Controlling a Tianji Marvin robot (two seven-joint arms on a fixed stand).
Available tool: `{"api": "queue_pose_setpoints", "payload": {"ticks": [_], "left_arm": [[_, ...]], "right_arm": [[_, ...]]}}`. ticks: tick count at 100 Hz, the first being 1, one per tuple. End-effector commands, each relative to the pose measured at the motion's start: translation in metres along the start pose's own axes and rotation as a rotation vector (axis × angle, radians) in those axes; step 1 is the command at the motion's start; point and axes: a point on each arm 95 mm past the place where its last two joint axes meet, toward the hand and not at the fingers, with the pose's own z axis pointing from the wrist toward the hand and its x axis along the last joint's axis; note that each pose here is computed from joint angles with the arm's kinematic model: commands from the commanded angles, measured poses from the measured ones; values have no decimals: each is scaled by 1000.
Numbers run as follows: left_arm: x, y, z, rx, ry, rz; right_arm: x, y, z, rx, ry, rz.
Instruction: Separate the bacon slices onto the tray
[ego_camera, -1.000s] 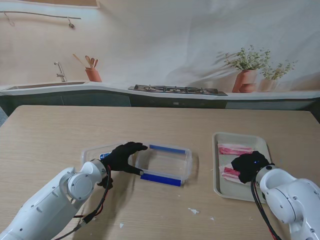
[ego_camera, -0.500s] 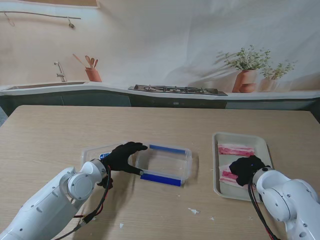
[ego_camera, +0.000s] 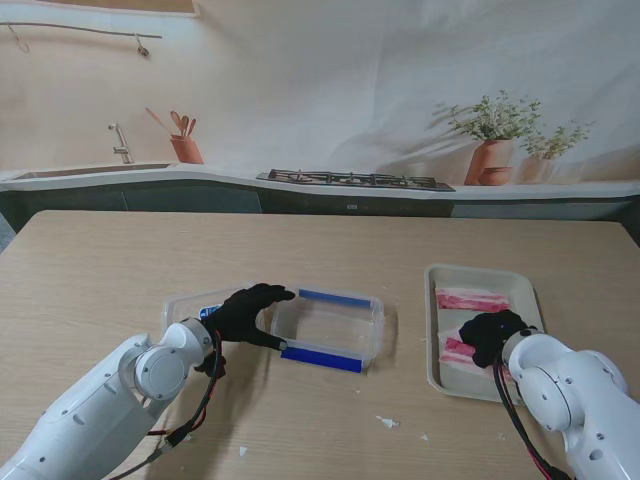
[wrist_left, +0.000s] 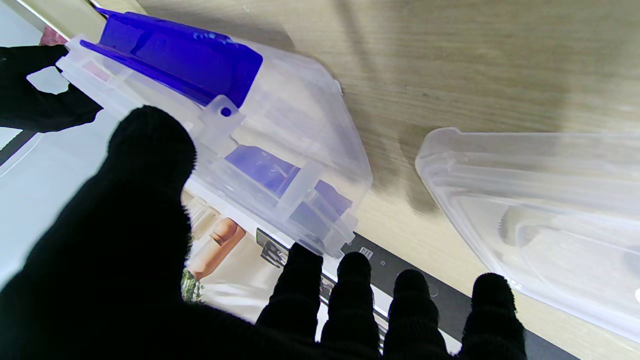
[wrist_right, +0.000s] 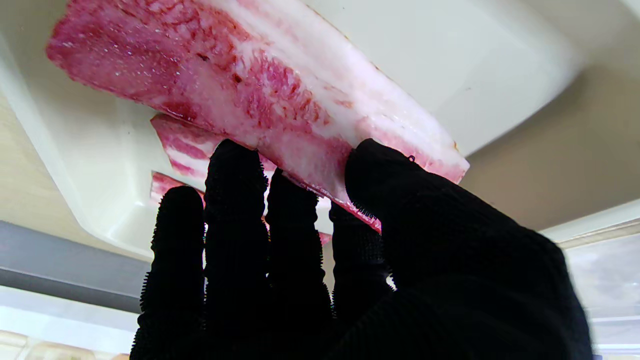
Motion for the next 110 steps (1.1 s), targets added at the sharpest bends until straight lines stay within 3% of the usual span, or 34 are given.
{"api": "queue_pose_setpoints", "payload": {"ticks": [1, 19, 56, 99, 110], "left_arm": [[0, 3, 0, -15, -6, -4], [0, 2, 0, -14, -6, -5], [0, 2, 0, -16, -8, -2], [0, 1, 1, 8, 4, -6], [2, 0, 0, 36, 17, -15]], "right_arm": [[4, -11, 2, 30, -2, 8], [3, -12, 1, 61, -11, -30], [2, -9, -6, 51, 16, -23], [3, 4, -27, -128, 56, 28], [5, 6, -31, -141, 68, 47]]}}
